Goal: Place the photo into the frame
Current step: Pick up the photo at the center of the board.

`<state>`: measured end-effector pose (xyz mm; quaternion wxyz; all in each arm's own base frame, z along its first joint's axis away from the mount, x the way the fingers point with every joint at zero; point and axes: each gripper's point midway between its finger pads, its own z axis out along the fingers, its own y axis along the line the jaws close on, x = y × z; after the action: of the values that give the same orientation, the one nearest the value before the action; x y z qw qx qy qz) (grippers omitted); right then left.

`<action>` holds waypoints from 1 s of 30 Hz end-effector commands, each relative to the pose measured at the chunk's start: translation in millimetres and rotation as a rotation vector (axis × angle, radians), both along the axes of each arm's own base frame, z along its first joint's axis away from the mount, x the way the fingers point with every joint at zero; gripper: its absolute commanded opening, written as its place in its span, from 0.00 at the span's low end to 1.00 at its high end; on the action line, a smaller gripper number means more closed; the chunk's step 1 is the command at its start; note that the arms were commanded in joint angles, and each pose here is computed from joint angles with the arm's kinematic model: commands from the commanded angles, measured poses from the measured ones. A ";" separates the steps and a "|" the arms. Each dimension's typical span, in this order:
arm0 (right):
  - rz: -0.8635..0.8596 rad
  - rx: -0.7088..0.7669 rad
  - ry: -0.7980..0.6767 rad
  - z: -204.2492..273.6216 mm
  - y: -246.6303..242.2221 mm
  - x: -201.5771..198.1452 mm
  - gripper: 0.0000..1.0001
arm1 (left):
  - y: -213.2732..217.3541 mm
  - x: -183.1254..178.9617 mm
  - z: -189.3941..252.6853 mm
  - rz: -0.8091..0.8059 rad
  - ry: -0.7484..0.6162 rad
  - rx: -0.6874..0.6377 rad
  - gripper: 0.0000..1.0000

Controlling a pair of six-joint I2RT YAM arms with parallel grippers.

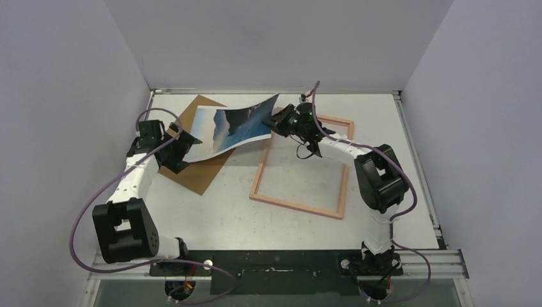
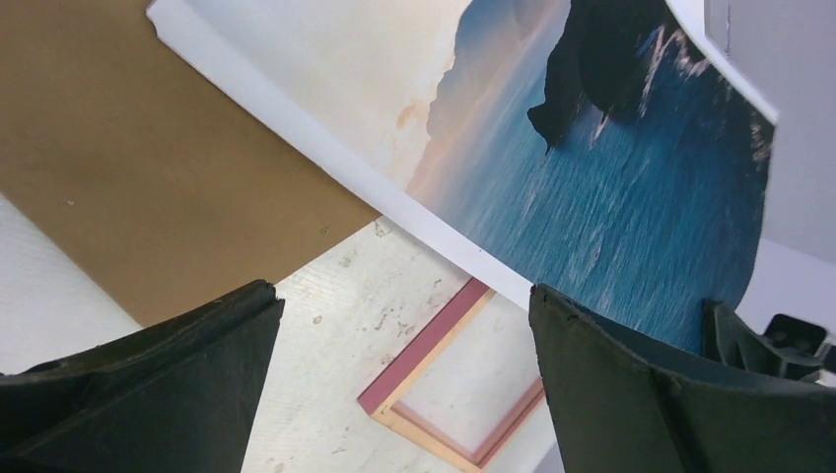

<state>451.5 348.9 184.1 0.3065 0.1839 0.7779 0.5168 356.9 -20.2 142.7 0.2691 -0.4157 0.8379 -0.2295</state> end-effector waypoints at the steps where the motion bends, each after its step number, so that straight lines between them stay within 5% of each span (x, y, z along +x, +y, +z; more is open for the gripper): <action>1: -0.115 0.082 -0.052 61.0 -12.3 -3.1 0.00 | -21.2 28.4 15.0 0.056 -0.176 -0.184 0.97; 13: -0.153 0.071 0.040 69.0 -22.3 -19.8 0.00 | -41.2 44.8 -10.2 0.170 -0.262 -0.330 0.91; 22: -0.145 0.088 0.059 66.9 -20.4 -24.5 0.00 | -55.0 41.9 -30.3 0.281 -0.195 -0.451 0.69; 30: -0.130 0.116 0.075 66.8 -16.3 -25.8 0.00 | -49.4 36.4 -40.9 0.390 -0.155 -0.475 0.58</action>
<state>430.3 327.1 222.7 0.2935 0.2803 0.7645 0.5008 386.8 -74.9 88.9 0.2461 -0.5785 0.6780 -0.3809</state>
